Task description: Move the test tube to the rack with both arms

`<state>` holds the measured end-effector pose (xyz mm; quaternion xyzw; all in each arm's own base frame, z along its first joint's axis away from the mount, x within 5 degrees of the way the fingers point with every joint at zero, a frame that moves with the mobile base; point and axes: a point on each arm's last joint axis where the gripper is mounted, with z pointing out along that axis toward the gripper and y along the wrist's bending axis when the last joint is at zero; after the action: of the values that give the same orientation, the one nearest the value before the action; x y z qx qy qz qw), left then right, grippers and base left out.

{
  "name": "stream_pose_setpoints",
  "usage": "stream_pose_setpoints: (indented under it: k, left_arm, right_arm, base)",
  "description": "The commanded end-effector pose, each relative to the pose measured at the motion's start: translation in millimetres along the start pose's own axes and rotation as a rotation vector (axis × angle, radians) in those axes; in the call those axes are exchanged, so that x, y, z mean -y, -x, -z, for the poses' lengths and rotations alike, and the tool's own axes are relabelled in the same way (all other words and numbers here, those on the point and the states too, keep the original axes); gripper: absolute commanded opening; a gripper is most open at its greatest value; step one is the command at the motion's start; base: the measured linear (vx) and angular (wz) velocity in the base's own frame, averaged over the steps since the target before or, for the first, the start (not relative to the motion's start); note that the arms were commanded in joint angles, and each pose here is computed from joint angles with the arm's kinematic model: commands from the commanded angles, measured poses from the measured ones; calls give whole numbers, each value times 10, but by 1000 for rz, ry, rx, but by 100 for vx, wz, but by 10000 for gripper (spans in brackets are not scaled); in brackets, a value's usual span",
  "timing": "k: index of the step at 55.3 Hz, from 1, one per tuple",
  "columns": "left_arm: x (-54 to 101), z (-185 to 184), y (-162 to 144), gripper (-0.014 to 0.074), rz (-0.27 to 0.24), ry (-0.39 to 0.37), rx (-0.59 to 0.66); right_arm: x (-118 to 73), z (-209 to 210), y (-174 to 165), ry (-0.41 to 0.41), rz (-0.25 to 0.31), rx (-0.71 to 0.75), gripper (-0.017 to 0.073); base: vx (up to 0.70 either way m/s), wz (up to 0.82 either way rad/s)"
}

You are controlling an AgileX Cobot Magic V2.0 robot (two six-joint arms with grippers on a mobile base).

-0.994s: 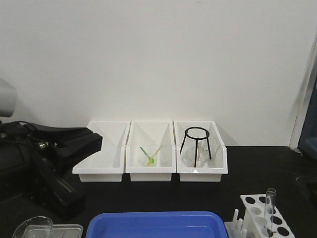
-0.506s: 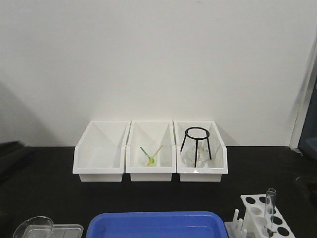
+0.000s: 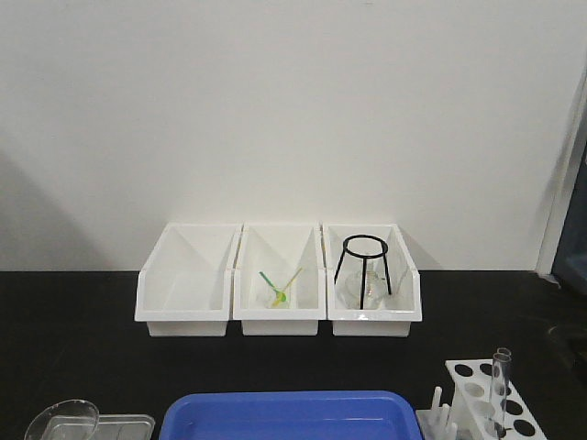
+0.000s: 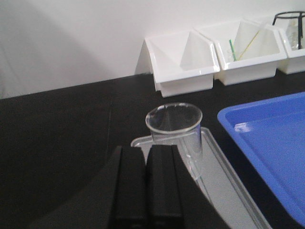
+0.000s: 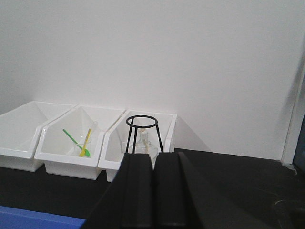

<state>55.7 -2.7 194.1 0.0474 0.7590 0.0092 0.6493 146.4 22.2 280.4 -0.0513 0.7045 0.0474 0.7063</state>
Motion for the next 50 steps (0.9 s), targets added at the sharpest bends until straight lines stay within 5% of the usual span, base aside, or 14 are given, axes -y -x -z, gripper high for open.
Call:
stream_pose_setpoints:
  k: [1, 50]
  left_arm:
    - [-4, 18, 31, 3, 34, 13, 110]
    - [-3, 18, 24, 3, 33, 11, 80]
  right_arm:
    - [14, 0, 171, -12, 16, 114, -11]
    - [14, -3, 158, -12, 14, 101, -11]
  base:
    - [0, 0]
    - [0, 0]
